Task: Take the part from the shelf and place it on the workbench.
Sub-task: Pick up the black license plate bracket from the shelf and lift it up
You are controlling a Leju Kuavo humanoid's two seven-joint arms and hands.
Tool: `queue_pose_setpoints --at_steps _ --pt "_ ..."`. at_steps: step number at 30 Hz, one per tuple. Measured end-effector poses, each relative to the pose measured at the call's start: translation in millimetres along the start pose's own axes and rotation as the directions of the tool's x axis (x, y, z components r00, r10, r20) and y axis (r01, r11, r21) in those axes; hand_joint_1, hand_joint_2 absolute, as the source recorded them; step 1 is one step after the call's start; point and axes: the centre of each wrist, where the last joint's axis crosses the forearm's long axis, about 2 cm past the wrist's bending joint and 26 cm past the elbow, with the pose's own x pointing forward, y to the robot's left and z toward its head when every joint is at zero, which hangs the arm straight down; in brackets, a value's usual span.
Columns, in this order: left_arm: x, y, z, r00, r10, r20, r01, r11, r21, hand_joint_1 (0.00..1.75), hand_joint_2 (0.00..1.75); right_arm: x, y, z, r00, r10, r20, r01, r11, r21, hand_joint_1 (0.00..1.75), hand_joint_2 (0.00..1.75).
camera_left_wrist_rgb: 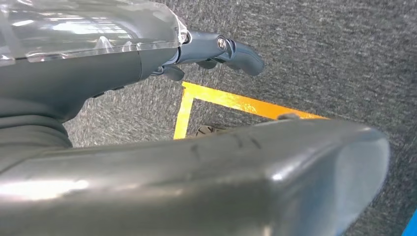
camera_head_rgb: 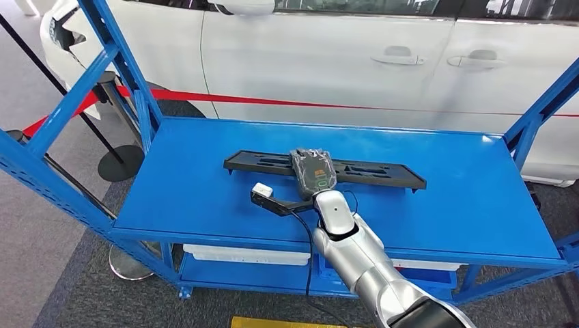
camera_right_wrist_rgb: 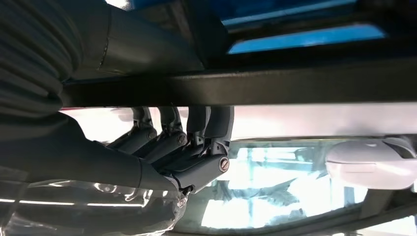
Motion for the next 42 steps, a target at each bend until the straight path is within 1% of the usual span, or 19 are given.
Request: queue_pose_setpoints --at_steps 3,5,7,9,11,12,14,15,17,18,20,22,25,30,33,37,42 --pt "0 0 0 1.0 0.007 -0.001 -0.007 1.0 0.009 0.0 0.0 3 -6 -3 0.998 -0.06 0.007 0.06 0.998 -0.027 1.75 1.75" --pt "0 -1 0 1.0 0.011 -0.001 -0.011 1.0 0.018 0.0 0.0 4 -11 -4 0.991 -0.131 0.013 0.132 0.99 -0.043 1.75 1.75" --pt "-1 -1 1 1.0 0.013 -0.004 -0.013 0.999 0.031 0.0 0.0 6 -14 -3 0.97 -0.242 0.027 0.243 0.969 -0.049 1.75 1.75" --pt "-2 0 1 1.0 0.012 -0.009 -0.011 0.999 0.045 0.0 0.0 6 -17 1 0.921 -0.387 0.049 0.389 0.919 -0.061 1.75 1.75" --pt "-3 0 2 1.0 0.008 -0.016 -0.007 0.998 0.059 0.0 0.0 5 -25 3 0.826 -0.556 0.092 0.563 0.82 -0.103 1.75 1.75" --pt "-3 1 2 1.0 0.005 -0.018 -0.004 0.998 0.066 0.0 0.0 5 -33 3 0.763 -0.635 0.125 0.647 0.751 -0.135 1.75 1.75" --pt "-3 1 2 1.0 0.0 -0.022 0.002 0.997 0.08 0.0 0.0 3 -52 4 0.615 -0.76 0.21 0.788 0.582 -0.202 1.75 1.75" --pt "-2 1 1 1.0 -0.003 -0.024 0.005 0.996 0.087 0.0 0.0 2 -63 5 0.543 -0.8 0.254 0.838 0.495 -0.23 1.75 1.75" --pt "-2 1 1 1.0 -0.006 -0.027 0.009 0.995 0.097 0.0 0.0 -2 -81 12 0.418 -0.843 0.339 0.902 0.339 -0.269 1.75 1.75" --pt "-3 1 2 1.0 -0.007 -0.029 0.01 0.995 0.099 0.0 0.0 -4 -89 17 0.371 -0.849 0.377 0.919 0.276 -0.281 1.75 1.75" --pt "-3 0 2 0.999 -0.006 -0.033 0.009 0.995 0.102 0.0 0.0 -10 -103 30 0.302 -0.843 0.446 0.937 0.176 -0.302 1.75 1.75" --pt "-4 -1 3 0.999 -0.003 -0.036 0.007 0.995 0.104 0.0 0.0 -17 -113 43 0.268 -0.822 0.502 0.941 0.113 -0.319 1.75 1.75" --pt "-5 0 3 0.999 0.0 -0.039 0.004 0.995 0.099 0.0 0.0 -30 -121 65 0.257 -0.793 0.553 0.937 0.065 -0.342 1.75 1.75" --pt "-5 -1 3 1.0 -0.004 -0.028 0.006 0.996 0.089 0.0 0.0 -45 -127 93 0.245 -0.748 0.617 0.937 0.02 -0.347 1.75 1.75" --pt "-5 0 3 1.0 0.003 -0.018 -0.001 0.996 0.087 0.0 0.0 -51 -125 106 0.241 -0.737 0.631 0.936 0.006 -0.351 1.75 1.75" --pt "-5 1 3 1.0 -0.004 -0.011 0.005 0.996 0.094 0.0 0.0 -53 -123 117 0.232 -0.733 0.639 0.935 -0.014 -0.354 1.75 1.75" --pt "-4 2 2 1.0 -0.004 -0.014 0.006 0.994 0.109 0.0 0.0 -53 -112 133 0.22 -0.747 0.628 0.932 -0.03 -0.362 1.75 1.75"
